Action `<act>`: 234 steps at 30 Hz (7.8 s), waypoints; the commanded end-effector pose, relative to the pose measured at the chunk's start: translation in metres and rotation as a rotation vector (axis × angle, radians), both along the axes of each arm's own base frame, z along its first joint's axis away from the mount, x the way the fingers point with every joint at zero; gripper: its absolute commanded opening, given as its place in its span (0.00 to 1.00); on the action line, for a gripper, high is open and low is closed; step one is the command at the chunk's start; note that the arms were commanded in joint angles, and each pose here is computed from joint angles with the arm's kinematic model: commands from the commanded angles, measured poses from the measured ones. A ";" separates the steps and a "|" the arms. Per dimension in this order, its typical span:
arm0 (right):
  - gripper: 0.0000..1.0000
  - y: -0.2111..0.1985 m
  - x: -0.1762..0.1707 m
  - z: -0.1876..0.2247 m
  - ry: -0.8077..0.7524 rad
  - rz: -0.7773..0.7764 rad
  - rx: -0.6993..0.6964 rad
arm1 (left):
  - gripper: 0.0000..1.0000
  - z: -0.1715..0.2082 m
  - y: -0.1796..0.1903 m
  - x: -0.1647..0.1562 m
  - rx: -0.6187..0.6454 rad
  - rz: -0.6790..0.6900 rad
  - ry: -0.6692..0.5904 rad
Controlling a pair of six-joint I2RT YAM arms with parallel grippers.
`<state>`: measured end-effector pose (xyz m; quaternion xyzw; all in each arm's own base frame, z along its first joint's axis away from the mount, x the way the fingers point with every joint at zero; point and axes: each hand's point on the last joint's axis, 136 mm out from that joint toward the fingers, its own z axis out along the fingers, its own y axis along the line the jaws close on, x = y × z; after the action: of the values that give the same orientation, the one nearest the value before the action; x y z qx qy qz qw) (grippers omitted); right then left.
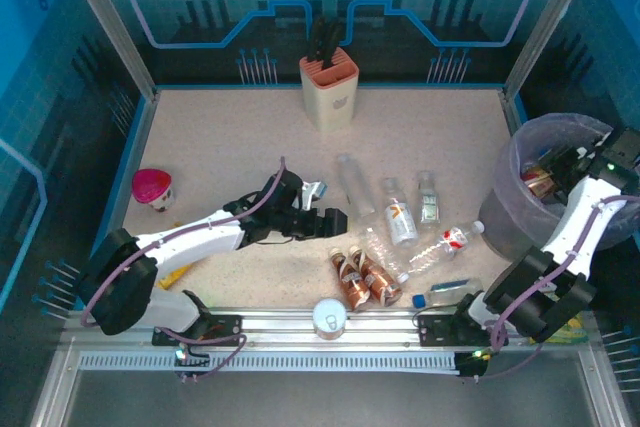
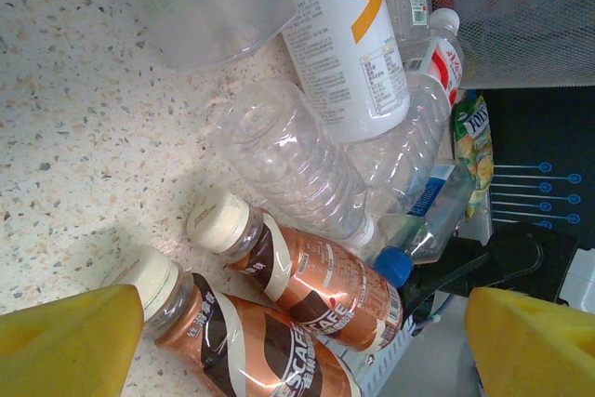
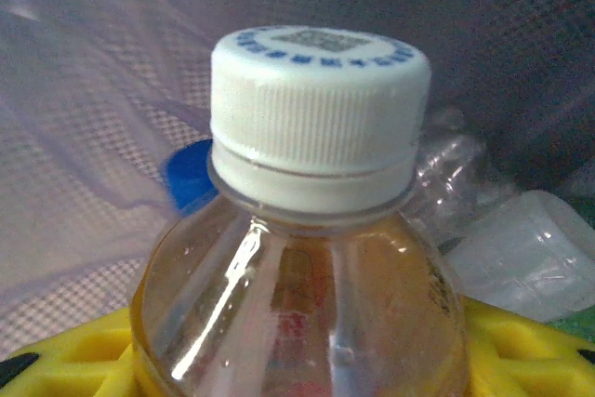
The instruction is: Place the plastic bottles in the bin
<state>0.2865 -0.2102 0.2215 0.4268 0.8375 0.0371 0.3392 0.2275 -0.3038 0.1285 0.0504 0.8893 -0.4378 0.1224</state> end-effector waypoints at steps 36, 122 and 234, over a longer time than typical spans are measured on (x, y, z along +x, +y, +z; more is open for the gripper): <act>1.00 0.118 -0.034 0.131 -0.230 0.298 -0.039 | 0.99 -0.007 -0.015 0.035 0.169 0.165 -0.041; 0.43 0.377 0.040 -0.011 -0.152 0.914 0.446 | 0.41 0.055 -0.075 0.025 -0.170 -0.196 -0.341; 0.91 0.271 -0.026 -0.009 0.303 0.773 -0.188 | 0.99 -0.007 0.042 0.026 0.200 0.180 -0.048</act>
<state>0.2769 0.0695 0.2577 0.0309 0.9564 0.0589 0.2844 0.2553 -0.2698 0.1246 0.0093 0.9254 -0.3342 0.1785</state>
